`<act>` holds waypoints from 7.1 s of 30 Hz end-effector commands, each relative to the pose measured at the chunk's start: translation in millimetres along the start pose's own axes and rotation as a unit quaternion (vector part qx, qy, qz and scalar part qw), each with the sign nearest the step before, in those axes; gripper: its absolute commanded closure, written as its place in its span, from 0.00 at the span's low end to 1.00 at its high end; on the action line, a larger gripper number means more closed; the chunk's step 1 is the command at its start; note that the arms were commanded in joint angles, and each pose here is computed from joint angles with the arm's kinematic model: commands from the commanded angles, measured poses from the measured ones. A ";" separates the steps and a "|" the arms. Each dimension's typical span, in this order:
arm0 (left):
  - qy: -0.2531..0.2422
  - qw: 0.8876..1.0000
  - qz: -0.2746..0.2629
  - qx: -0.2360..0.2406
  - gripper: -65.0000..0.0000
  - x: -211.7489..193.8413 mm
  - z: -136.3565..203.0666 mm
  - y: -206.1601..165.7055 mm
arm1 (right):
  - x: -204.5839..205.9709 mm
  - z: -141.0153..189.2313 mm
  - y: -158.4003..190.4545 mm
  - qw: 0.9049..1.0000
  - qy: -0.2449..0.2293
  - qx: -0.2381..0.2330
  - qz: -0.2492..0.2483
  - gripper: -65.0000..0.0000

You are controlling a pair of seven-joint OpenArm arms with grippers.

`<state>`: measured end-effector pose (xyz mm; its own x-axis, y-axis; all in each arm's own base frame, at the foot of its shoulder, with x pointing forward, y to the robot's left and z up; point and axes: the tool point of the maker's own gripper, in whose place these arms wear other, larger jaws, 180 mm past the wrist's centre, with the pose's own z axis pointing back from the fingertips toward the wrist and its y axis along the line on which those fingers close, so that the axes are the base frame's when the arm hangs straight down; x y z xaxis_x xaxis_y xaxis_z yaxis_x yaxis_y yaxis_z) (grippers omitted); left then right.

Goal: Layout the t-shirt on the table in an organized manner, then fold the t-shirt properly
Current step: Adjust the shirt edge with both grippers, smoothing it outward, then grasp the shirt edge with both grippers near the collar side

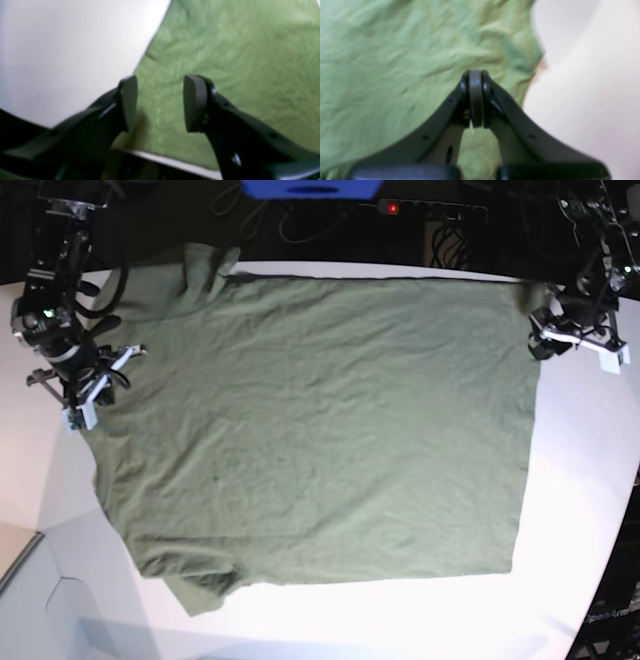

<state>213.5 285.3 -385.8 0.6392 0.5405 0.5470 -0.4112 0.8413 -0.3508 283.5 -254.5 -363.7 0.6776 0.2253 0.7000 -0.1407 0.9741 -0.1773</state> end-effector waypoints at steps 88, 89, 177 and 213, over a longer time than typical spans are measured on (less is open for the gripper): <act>-0.023 0.993 -0.107 0.044 1.00 6.1 -15.7 -6.8 | -33.4 15.8 -8.2 0.999 0.022 -0.017 -0.016 1.00; -0.027 0.993 -0.109 0.041 1.00 8.6 -14.3 -9.4 | -33.9 15.6 -7.0 1.000 0.023 -0.015 -0.015 1.00; 0.024 0.972 -0.220 0.073 1.00 -42.1 -3.7 25.7 | -145.2 80.3 31.3 0.989 0.137 0.040 -0.027 0.40; 0.021 0.972 -0.221 0.072 1.00 -40.5 -3.3 23.8 | -146.1 63.0 63.7 0.986 0.139 0.082 -0.040 1.00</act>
<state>177.2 280.4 -426.0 0.8094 0.1413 0.5701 -0.1799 0.9836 0.0116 138.5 -221.1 -431.0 0.8416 0.1304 0.5241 -0.1623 0.9866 0.0153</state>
